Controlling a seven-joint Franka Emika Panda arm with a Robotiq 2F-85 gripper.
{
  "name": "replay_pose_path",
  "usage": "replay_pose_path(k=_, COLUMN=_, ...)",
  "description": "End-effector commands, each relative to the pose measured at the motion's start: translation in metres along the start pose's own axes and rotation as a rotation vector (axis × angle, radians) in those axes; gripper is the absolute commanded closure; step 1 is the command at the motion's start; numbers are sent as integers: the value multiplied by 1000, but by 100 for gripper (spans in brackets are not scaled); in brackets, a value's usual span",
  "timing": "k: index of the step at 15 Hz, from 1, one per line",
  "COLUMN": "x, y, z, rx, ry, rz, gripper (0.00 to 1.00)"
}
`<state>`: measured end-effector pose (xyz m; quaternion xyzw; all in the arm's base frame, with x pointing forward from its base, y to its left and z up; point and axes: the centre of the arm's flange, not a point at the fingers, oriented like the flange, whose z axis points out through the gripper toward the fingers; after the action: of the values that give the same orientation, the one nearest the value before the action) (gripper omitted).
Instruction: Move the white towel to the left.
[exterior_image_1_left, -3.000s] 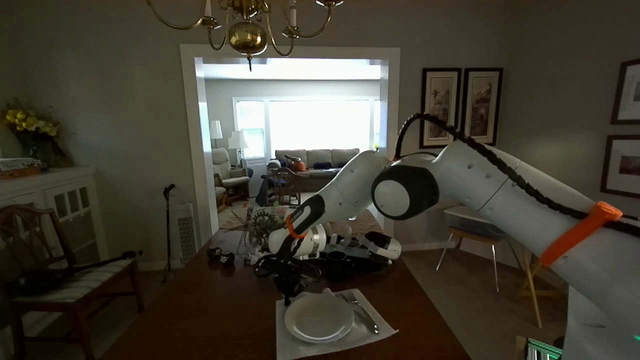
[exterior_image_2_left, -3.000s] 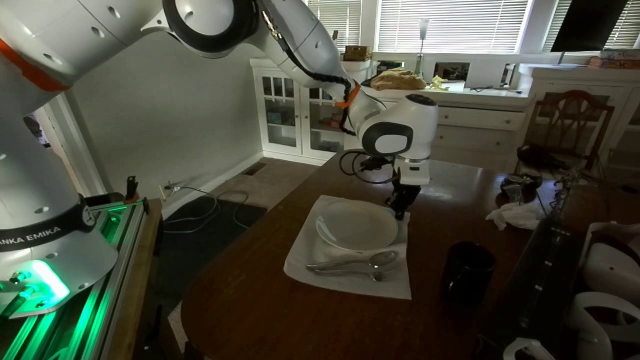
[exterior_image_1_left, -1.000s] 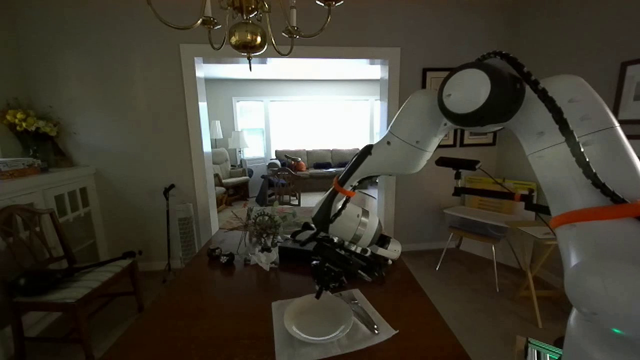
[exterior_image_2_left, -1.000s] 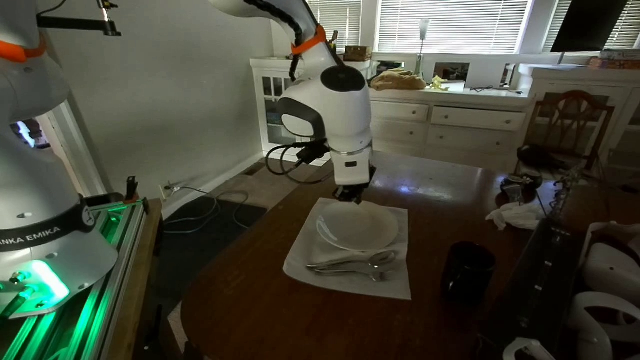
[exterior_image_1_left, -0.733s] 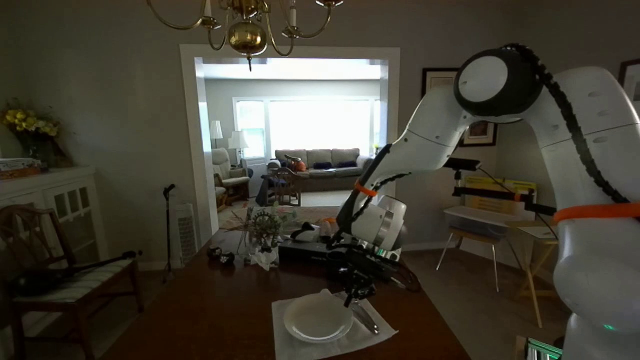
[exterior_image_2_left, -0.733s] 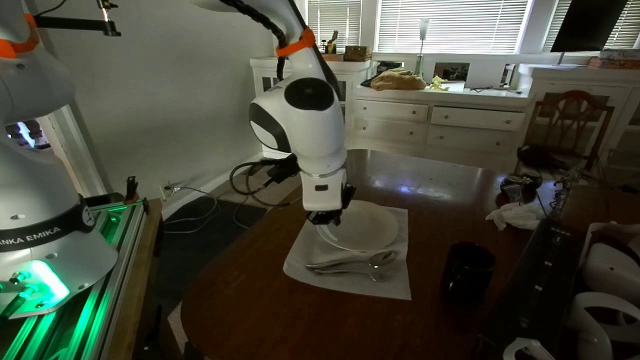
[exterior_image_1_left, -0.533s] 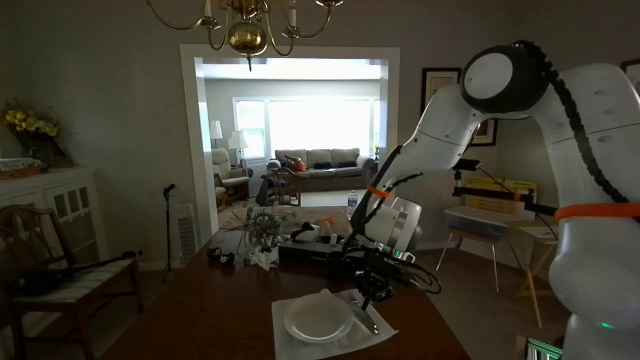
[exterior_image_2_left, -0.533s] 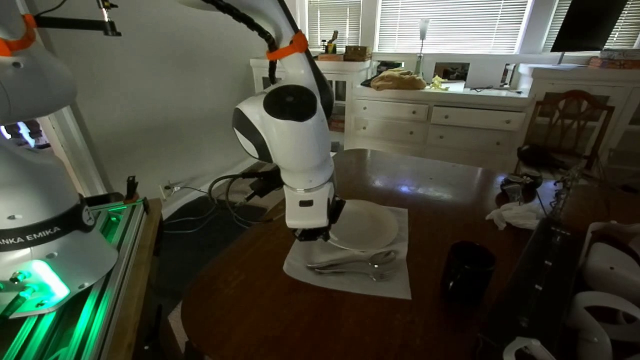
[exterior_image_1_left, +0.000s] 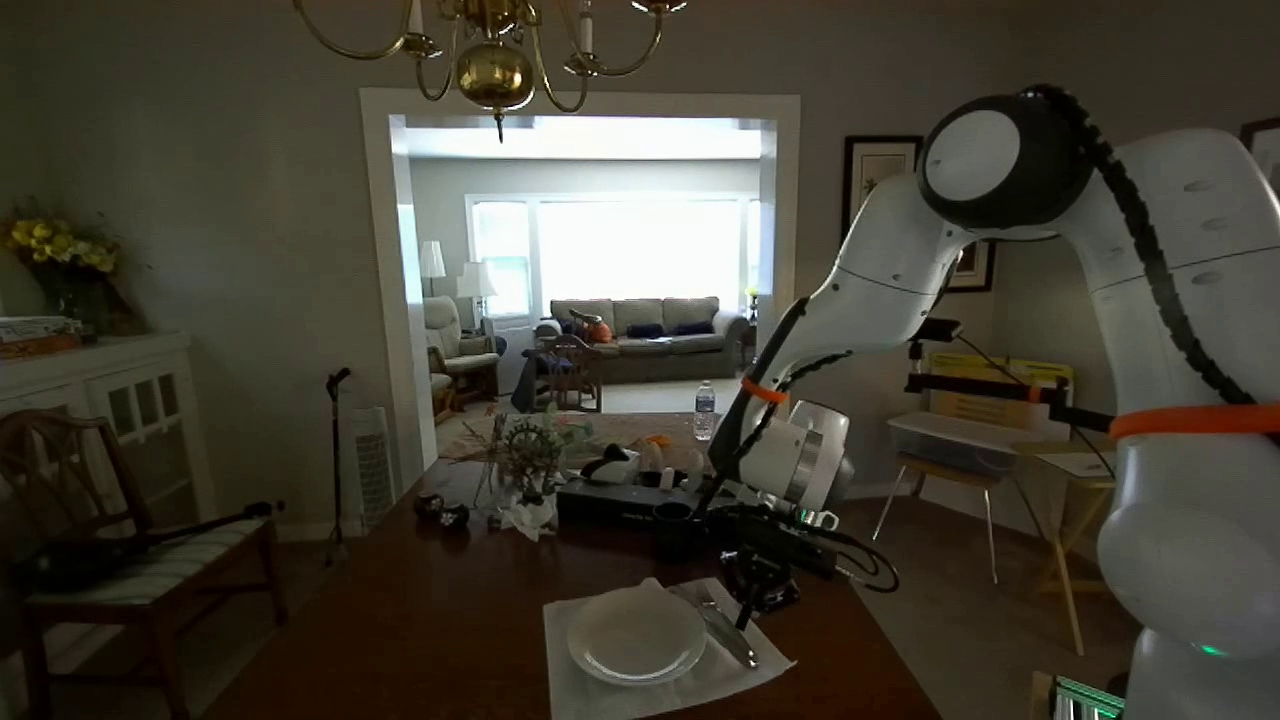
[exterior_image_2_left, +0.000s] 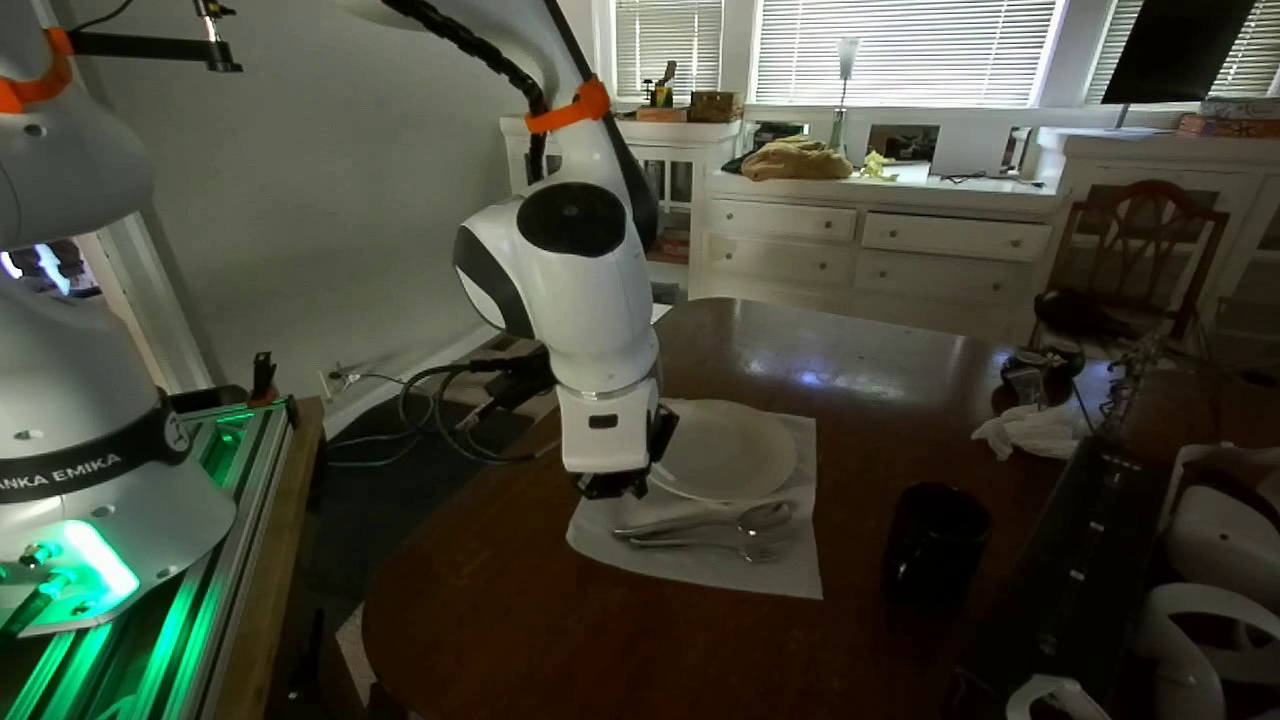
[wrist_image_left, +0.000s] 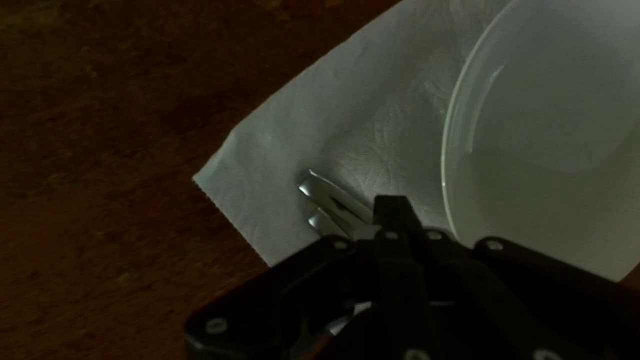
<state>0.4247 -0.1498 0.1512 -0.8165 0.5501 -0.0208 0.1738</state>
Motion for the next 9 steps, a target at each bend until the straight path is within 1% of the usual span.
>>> replay_pose_path(k=1, x=-9, y=9, z=15, rx=-73, ry=-28, rz=-42, gripper=100)
replay_pose_path(k=5, x=-18, y=23, z=27, rx=-127, ry=-48, rz=-67, gripper=100)
replay_pose_path(k=9, x=-16, y=35, z=31, rx=-147, ry=-26, rz=-68, gripper=100)
